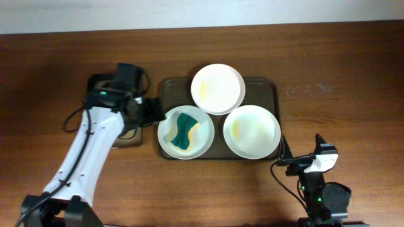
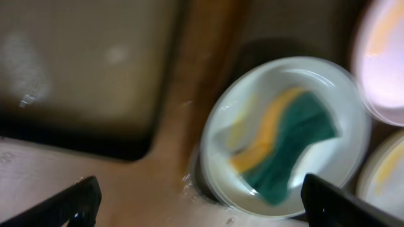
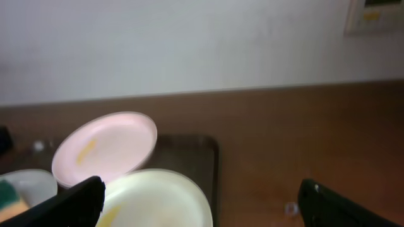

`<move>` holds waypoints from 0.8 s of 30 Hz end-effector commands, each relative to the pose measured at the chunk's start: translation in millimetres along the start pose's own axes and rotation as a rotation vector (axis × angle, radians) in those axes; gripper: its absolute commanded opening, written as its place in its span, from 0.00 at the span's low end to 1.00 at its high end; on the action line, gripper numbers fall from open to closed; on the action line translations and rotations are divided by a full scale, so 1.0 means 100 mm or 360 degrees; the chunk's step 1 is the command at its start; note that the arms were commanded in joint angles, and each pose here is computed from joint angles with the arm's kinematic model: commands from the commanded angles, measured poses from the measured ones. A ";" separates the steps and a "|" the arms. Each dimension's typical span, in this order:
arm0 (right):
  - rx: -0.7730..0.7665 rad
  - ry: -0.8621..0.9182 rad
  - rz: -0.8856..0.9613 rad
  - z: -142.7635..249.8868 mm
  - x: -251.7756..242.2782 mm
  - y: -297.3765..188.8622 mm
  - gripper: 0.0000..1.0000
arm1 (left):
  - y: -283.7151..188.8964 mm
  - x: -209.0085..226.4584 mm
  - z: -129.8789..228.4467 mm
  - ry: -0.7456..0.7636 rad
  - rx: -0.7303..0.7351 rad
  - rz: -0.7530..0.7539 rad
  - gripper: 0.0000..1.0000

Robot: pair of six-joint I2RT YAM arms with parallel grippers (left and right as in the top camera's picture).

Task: Clean dirty plates on tray and stack at the side
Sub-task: 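Move the sponge with the left gripper onto the pale blue plate, then reach the right gripper to the pale blue plate rim and grasp it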

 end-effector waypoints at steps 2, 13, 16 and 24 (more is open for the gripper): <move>0.0135 0.0466 -0.0750 -0.06 0.44 -0.11 0.98 | -0.03 0.28 0.01 -0.0106 0.0064 -0.0082 0.99; -0.0475 0.0691 -0.1642 -1.15 0.92 -0.85 0.98 | -0.04 0.31 0.12 -0.0116 0.0175 -0.0094 0.99; -0.0629 0.0548 -0.1399 -1.55 0.95 -0.89 0.98 | -0.04 0.31 0.13 -0.0117 0.0182 -0.0091 0.99; -0.0041 -0.0015 -0.0341 -2.59 0.93 -0.59 0.98 | -0.04 0.31 0.13 -0.0117 0.0181 -0.0091 1.00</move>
Point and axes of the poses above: each gripper's point midway between its finger pads, its own y axis out along the fingers, its own x axis along the line the jaws close on, z = x × y, the point moved 8 cm from there along -y, back along the fingers, and after that the axes turned 9 degrees about y, right-handed, at the moved point
